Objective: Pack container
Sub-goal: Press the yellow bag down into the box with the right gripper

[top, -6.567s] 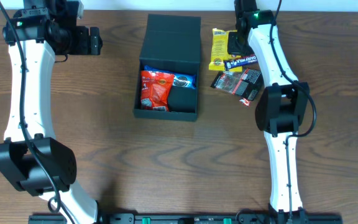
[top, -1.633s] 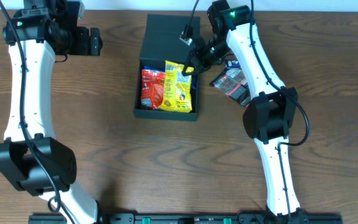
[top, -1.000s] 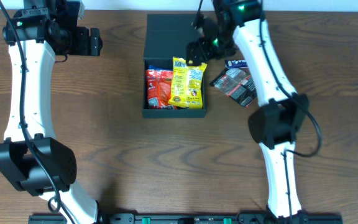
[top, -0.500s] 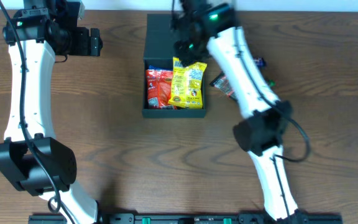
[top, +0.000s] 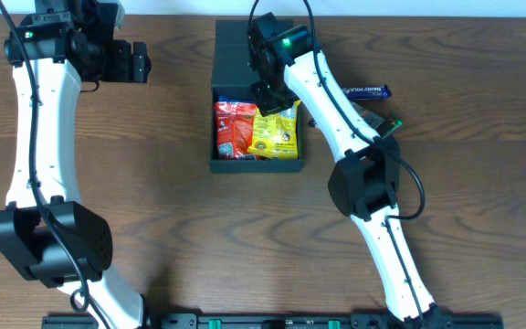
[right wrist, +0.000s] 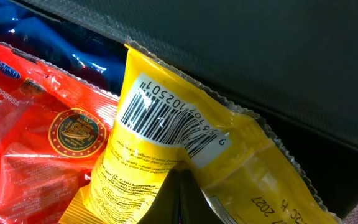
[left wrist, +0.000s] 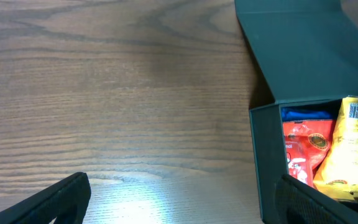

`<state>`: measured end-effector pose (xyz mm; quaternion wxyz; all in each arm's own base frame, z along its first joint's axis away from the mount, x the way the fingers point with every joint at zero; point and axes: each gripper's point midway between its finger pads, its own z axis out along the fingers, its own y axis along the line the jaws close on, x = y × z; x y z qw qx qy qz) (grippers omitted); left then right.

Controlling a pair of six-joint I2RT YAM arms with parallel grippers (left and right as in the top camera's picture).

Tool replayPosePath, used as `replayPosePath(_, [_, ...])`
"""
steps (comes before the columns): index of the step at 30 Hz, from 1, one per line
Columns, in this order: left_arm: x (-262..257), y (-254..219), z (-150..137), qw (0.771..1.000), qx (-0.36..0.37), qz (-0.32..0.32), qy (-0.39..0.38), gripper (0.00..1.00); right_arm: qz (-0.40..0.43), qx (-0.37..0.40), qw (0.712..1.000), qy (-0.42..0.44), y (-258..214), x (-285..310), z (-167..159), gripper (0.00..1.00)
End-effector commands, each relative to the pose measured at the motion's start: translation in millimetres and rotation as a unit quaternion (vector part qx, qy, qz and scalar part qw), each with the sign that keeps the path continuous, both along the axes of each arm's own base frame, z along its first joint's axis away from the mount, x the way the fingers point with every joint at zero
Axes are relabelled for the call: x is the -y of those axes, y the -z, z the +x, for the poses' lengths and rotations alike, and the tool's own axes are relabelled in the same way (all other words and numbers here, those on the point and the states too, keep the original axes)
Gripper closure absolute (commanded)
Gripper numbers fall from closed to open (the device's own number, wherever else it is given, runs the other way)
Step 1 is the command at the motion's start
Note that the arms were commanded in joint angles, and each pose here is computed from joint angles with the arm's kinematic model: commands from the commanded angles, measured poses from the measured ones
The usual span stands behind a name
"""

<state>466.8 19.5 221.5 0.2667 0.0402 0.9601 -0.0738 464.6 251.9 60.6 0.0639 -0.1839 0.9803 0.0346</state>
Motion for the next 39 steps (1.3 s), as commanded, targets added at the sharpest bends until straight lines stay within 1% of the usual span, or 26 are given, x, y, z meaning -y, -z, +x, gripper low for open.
replayPosePath(1, [-3.8, 3.3, -0.6, 1.000, -0.004, 0.004, 0.003, 0.05, -0.030, 0.000, 0.999, 0.013, 17.4, 9.7, 4.7, 0.99])
replayPosePath(4, [-3.8, 3.3, -0.6, 1.000, -0.004, 0.004, 0.004, 0.05, -0.029, 0.022, 0.999, 0.016, -3.1, 11.5, 8.3, 0.99])
replayPosePath(8, [-3.8, 3.3, -0.6, 1.000, -0.004, 0.004, 0.004, 0.05, -0.049, 0.077, 0.995, 0.034, -38.2, 21.6, 18.8, 0.99])
replayPosePath(10, [-3.7, 3.2, -0.6, 1.000, -0.004, 0.004, 0.004, 0.05, -0.055, 0.086, 0.994, 0.038, -42.3, 24.5, 21.3, 0.99])
replayPosePath(14, [-3.8, 3.3, -0.6, 1.000, -0.004, 0.004, 0.004, 0.04, -0.061, 0.081, 0.994, 0.041, -36.2, 25.9, 21.0, 0.99])
replayPosePath(21, [-3.8, 3.3, -0.6, 1.000, -0.004, 0.004, 0.004, 0.05, -0.088, 0.096, 0.990, 0.052, -34.5, 34.5, 26.3, 0.99])
replayPosePath(26, [-3.7, 3.3, -0.6, 1.000, -0.004, 0.004, 0.004, 0.05, -0.087, 0.071, 0.993, 0.047, -13.6, 31.5, 22.7, 0.99])
replayPosePath(31, [-3.7, 3.3, -0.6, 1.000, -0.004, 0.004, 0.004, 0.05, -0.094, 0.038, 0.994, 0.041, 17.1, 29.2, 16.0, 0.99])
replayPosePath(39, [-3.6, 3.9, -1.8, 1.000, -0.007, 0.004, 0.004, 0.05, -0.094, 0.035, 0.994, 0.042, 24.7, 30.1, 17.7, 0.99])
